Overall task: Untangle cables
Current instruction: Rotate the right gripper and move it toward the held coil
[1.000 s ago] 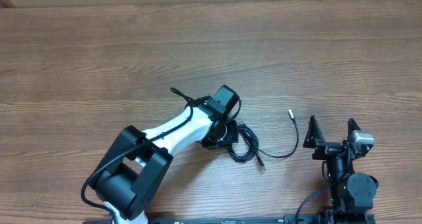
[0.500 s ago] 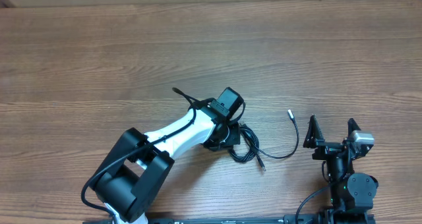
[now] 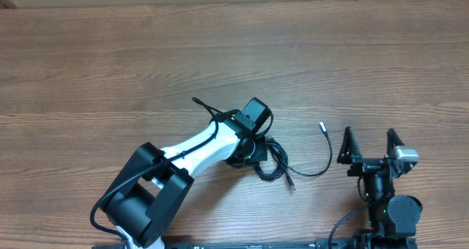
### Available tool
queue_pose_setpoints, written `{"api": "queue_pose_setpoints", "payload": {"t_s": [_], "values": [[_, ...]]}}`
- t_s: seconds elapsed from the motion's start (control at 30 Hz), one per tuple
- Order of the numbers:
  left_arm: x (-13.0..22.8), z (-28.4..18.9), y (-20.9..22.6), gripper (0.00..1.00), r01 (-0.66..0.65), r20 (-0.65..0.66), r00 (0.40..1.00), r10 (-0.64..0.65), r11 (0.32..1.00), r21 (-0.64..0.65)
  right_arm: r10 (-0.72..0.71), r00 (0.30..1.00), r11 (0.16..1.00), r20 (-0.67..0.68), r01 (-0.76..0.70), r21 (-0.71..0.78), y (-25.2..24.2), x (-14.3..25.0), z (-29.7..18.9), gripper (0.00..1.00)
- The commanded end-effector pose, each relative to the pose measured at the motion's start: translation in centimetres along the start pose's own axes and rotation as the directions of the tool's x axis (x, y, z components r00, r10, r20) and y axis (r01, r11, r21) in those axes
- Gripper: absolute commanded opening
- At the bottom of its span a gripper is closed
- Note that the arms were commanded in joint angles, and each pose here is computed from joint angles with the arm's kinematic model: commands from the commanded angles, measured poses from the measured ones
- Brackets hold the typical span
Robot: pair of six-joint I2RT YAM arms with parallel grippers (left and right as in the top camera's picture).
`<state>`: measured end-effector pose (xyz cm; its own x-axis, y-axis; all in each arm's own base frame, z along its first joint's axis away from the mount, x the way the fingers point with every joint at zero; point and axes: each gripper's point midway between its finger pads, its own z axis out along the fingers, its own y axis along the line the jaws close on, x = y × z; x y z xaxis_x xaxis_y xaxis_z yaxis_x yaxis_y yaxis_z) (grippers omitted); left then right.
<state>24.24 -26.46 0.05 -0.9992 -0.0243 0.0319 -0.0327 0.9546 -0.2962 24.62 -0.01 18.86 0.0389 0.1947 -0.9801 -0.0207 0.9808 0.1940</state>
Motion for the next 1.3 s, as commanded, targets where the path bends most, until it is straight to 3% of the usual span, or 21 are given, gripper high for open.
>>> {"api": "queue_pose_setpoints", "payload": {"t_s": [0.0, 0.07, 0.23, 0.37, 0.63, 0.83, 1.07, 1.27], "values": [[1.2, 1.6, 2.0, 0.05, 0.004, -0.018, 1.000, -0.006, 0.996, -0.086, 0.107, 0.992, 0.979, -0.060, -0.116, -0.170, 3.0, 1.0, -0.3, 1.00], [1.1, 1.6, 1.9, 0.06, 0.004, -0.017, 1.000, -0.005, 0.997, -0.083, 0.196, 0.973, 0.938, -0.119, -0.222, -0.268, 4.9, 1.3, -0.7, 1.00], [1.1, 1.6, 1.9, 0.04, 0.004, -0.017, 1.000, -0.005, 0.996, -0.084, 0.401, 0.806, 0.709, -0.435, -0.574, -0.409, 9.9, 3.0, -3.4, 1.00], [1.1, 1.6, 1.9, 0.05, 0.004, -0.017, 1.000, -0.005, 0.996, -0.084, 0.411, 0.746, 0.638, -0.524, -0.646, -0.419, 11.1, 3.4, -4.4, 1.00], [1.1, 1.6, 2.0, 0.04, 0.004, -0.015, 1.000, -0.005, 0.996, -0.087, 0.428, 0.741, 0.647, -0.517, -0.651, -0.397, 10.8, 3.3, -4.2, 1.00], [1.1, 1.6, 2.0, 0.04, 0.004, -0.016, 1.000, -0.006, 0.996, -0.087, 0.496, 0.616, 0.644, -0.612, -0.734, -0.217, 10.2, 4.0, -4.3, 1.00], [1.1, 1.6, 2.0, 0.04, 0.004, -0.016, 1.000, -0.006, 0.996, -0.088, 0.424, 0.587, 0.762, -0.689, -0.643, -0.078, 9.6, 2.7, -5.0, 1.00], [1.1, 1.6, 2.0, 0.04, 0.004, -0.012, 1.000, -0.005, 0.996, -0.089, 0.287, 0.569, 0.889, -0.770, -0.459, -0.007, 8.8, -1.7, -5.3, 1.00]]}}
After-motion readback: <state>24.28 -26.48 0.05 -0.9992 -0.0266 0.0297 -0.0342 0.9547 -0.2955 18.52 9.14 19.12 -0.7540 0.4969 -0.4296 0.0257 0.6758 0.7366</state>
